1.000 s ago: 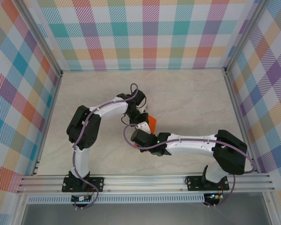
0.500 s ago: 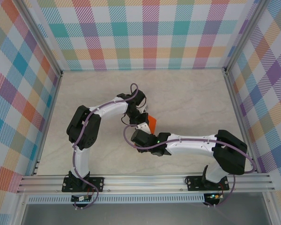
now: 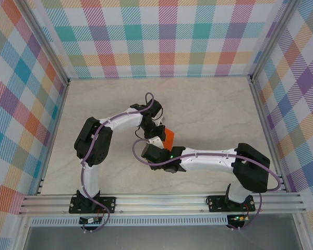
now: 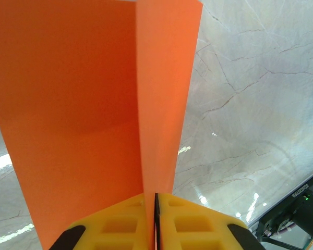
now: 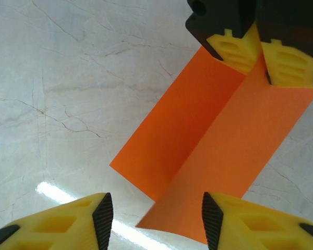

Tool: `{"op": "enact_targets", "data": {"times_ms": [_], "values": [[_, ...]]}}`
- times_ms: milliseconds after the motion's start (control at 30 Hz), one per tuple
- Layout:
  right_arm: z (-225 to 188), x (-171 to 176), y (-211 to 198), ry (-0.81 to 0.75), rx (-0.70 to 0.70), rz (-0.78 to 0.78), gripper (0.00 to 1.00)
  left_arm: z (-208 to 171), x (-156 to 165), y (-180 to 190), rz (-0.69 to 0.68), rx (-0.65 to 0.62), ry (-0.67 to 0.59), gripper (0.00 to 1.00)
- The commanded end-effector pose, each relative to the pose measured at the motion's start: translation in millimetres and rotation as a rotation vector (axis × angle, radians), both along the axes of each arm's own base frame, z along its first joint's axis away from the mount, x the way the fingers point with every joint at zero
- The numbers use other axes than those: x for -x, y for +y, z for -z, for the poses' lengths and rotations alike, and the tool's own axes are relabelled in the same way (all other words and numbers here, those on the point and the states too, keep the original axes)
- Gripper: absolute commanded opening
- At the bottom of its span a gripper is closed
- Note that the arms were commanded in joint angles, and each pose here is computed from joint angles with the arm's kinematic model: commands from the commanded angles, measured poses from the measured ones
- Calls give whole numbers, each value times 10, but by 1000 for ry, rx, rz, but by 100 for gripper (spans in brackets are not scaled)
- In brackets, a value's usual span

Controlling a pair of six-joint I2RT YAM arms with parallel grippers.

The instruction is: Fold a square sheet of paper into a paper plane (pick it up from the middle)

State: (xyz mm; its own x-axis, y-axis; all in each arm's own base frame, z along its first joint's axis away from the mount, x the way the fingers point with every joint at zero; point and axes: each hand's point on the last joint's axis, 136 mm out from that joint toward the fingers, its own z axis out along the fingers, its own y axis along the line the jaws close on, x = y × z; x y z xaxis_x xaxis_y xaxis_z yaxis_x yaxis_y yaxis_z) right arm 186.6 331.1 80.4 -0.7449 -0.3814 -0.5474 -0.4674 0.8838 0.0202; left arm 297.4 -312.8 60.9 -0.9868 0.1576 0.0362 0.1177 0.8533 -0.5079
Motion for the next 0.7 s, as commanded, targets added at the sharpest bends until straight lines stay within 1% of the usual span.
{"op": "enact_targets", "data": {"times_ms": [0,100,267,400,500,667], "values": [[4,-24,-94,-19,68,27,43,-78,13,30,-12,7,5,10],[10,-18,-111,-19,79,27,39,-80,12,27,-11,8,5,10],[-19,0,-112,-28,79,25,38,-73,11,34,-10,3,3,10],[-21,8,-119,-30,84,23,33,-81,3,36,-11,3,2,10],[-31,8,-132,-32,80,29,32,-86,2,34,-11,3,2,10],[-68,10,-146,-37,58,34,25,-82,10,43,-11,-2,3,10]]}}
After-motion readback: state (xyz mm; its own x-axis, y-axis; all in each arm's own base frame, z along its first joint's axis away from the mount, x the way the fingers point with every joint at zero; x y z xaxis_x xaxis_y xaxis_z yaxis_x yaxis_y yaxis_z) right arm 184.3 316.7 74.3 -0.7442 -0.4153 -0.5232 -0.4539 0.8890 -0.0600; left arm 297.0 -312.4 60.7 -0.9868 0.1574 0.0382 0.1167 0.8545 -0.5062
